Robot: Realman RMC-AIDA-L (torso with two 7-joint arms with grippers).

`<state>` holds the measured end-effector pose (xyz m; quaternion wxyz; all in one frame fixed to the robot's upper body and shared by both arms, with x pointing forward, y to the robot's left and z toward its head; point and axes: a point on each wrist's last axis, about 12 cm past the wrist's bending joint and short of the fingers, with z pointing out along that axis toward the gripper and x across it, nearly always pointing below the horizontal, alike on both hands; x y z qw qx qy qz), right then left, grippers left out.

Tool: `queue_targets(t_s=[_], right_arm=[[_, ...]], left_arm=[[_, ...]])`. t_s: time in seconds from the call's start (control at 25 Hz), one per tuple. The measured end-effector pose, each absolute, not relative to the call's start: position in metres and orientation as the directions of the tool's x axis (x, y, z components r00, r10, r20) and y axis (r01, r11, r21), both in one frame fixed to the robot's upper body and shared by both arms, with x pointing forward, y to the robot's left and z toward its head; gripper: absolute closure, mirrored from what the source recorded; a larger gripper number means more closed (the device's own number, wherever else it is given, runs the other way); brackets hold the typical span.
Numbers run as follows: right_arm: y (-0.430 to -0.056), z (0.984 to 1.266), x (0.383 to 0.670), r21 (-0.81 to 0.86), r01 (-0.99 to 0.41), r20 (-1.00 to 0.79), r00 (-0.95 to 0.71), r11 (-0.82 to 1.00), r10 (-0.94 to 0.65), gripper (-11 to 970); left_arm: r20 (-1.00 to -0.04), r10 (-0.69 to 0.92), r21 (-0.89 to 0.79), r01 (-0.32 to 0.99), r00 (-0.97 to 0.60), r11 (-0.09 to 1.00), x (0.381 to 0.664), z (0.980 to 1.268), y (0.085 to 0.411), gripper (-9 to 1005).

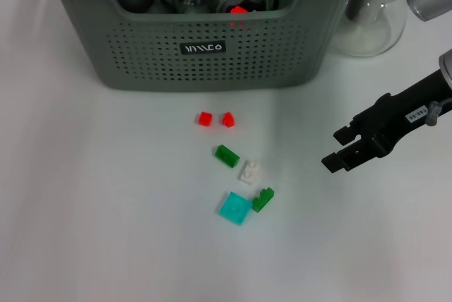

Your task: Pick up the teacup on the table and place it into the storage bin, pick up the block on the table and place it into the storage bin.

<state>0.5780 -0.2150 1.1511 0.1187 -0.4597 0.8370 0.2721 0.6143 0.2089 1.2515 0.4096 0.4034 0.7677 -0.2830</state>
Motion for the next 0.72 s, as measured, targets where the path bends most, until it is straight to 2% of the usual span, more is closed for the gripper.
queue_targets(t_s=[0.2,0.48,0.72], right_arm=[[-0.217,1.152,0.579,0.349,-0.828,-0.451,-0.559,0.440,-0.695,274],[-0.214,1.152,0.580,0.353,-0.821,-0.451,-0.570,0.449,-0.687,274],[-0.211,1.151,0.580,0.355,-0.819,-0.455,-0.573,0.451,-0.682,274]], left_arm=[[-0.848,0.491,-0.092,0.967,-0.201,0.236,0.562,1.241,0.213,125],[-0.717,0.671,-0.185,0.980,-0.186,0.074,0.530,1.206,0.203,108],[-0.553,0.832,-0.138,0.990,-0.045,-0.038,0.524,1.170,0.174,112]])
